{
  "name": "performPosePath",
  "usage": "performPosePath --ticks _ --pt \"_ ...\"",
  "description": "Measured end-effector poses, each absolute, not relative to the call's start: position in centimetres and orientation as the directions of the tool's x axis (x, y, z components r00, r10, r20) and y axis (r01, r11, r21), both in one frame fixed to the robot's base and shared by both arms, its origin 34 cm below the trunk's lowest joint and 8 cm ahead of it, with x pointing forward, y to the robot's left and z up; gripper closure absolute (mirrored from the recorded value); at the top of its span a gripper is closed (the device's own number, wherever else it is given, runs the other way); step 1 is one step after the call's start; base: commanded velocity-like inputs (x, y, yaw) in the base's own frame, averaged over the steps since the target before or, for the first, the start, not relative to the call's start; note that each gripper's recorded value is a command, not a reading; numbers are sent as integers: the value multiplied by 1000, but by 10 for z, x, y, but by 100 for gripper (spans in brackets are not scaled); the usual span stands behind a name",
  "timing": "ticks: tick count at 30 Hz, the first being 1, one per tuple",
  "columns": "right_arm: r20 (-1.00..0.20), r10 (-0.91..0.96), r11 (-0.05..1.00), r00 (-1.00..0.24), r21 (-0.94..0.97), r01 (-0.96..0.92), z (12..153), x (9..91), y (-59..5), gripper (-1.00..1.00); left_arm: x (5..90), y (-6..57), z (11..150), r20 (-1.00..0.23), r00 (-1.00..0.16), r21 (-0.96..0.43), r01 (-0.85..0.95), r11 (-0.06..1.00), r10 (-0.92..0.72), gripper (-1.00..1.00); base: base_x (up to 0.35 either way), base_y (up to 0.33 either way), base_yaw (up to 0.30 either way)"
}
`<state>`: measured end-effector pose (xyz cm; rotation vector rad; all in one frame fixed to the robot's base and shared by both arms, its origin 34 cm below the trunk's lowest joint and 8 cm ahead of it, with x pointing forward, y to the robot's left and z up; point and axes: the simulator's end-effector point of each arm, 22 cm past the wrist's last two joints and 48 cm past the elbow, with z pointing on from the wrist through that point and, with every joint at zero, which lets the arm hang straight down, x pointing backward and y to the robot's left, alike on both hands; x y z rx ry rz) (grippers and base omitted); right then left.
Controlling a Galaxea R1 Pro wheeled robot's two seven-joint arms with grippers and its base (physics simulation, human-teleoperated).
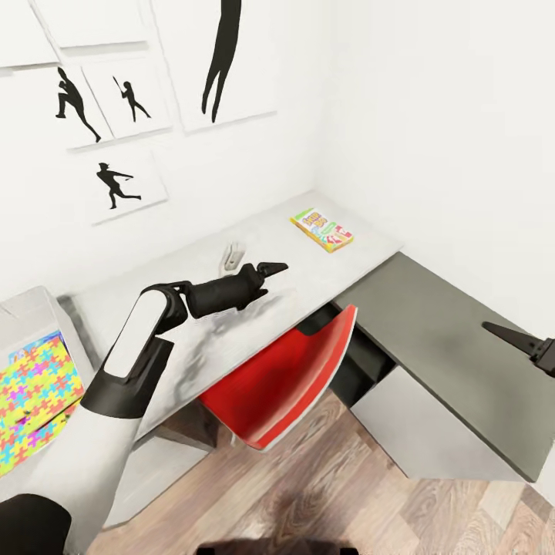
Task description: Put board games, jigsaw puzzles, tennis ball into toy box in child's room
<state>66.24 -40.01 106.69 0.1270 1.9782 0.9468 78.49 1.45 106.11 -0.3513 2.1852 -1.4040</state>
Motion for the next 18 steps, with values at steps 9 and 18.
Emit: performPosePath --ticks 9,18 --pt "-692 431 700 -579 661 -269 1069 662 -400 -100 799 39 1060 -299 -817 -875 29 483 -493 -100 0 0 -278" --pt "-695 431 701 -576 660 -272 1071 662 -400 -100 810 61 1065 -316 -795 -865 17 501 -518 -100 0 0 -278"
